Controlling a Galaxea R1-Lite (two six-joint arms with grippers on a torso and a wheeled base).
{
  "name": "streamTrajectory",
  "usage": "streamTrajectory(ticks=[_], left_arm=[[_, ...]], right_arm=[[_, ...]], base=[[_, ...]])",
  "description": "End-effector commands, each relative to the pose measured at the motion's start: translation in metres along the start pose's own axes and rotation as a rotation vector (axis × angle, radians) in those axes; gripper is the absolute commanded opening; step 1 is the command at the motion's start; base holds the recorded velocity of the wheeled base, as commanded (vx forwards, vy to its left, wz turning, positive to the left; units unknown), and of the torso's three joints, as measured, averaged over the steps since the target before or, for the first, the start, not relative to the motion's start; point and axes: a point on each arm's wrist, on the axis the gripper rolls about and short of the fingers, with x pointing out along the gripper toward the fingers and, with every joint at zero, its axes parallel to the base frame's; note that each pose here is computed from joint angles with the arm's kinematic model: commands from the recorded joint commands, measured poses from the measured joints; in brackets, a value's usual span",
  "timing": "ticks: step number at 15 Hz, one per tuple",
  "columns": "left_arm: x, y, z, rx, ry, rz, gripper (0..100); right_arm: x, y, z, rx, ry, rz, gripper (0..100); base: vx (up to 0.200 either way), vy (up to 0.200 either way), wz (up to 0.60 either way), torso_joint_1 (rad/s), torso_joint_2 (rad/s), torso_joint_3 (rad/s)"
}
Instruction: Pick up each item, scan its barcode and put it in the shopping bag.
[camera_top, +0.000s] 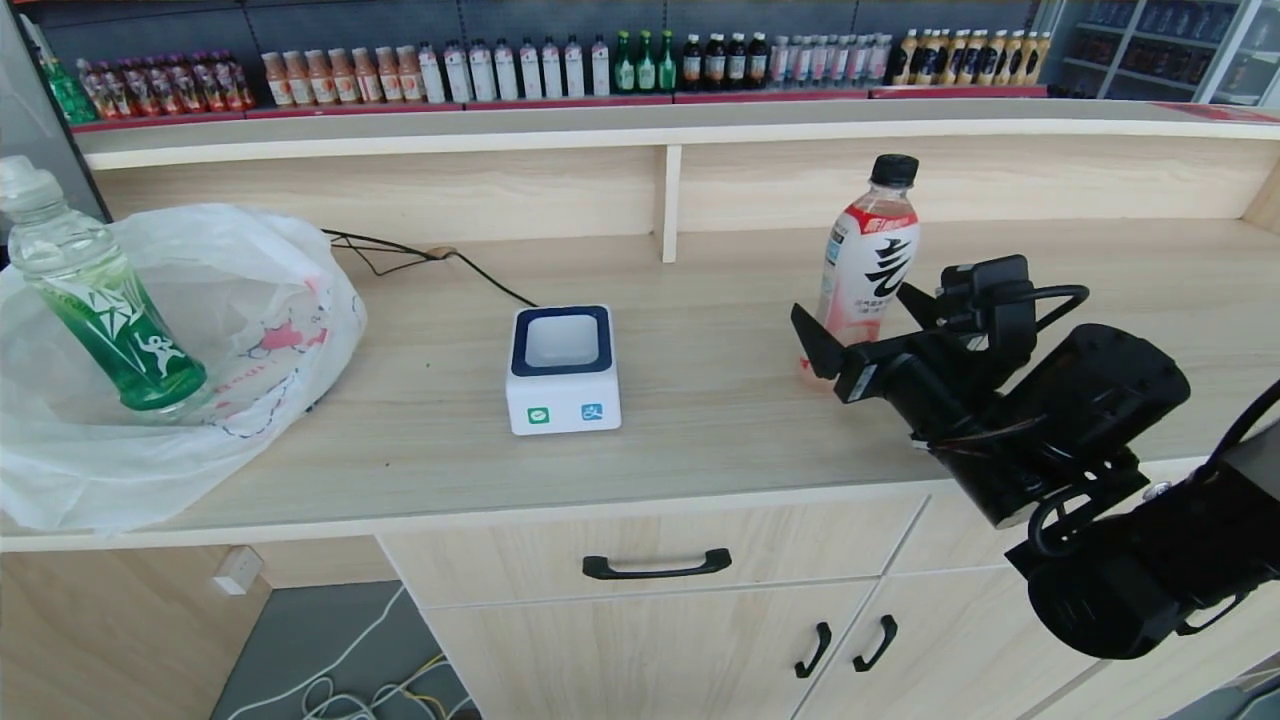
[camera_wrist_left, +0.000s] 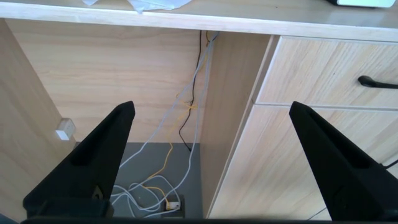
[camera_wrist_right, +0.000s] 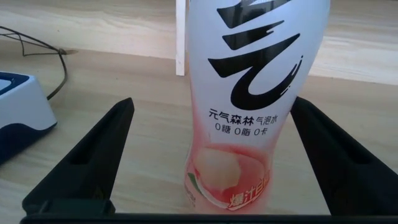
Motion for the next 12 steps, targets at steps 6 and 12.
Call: streamTrajectory(ticks=[6, 12], left_arm=[[0.0, 0.0, 0.0, 0.0, 0.0, 0.0, 100], [0.0, 0.0, 0.0, 0.0, 0.0, 0.0, 100]], right_arm=[[0.0022, -0.0028, 0.0004, 0.005, -0.008, -0.006, 100], [0.0045, -0.0036, 0.0039, 0.023, 0.047, 0.042, 100]], base=[[0.0, 0.0, 0.0, 0.0, 0.0, 0.0], [0.0, 0.0, 0.0, 0.0, 0.0, 0.0]])
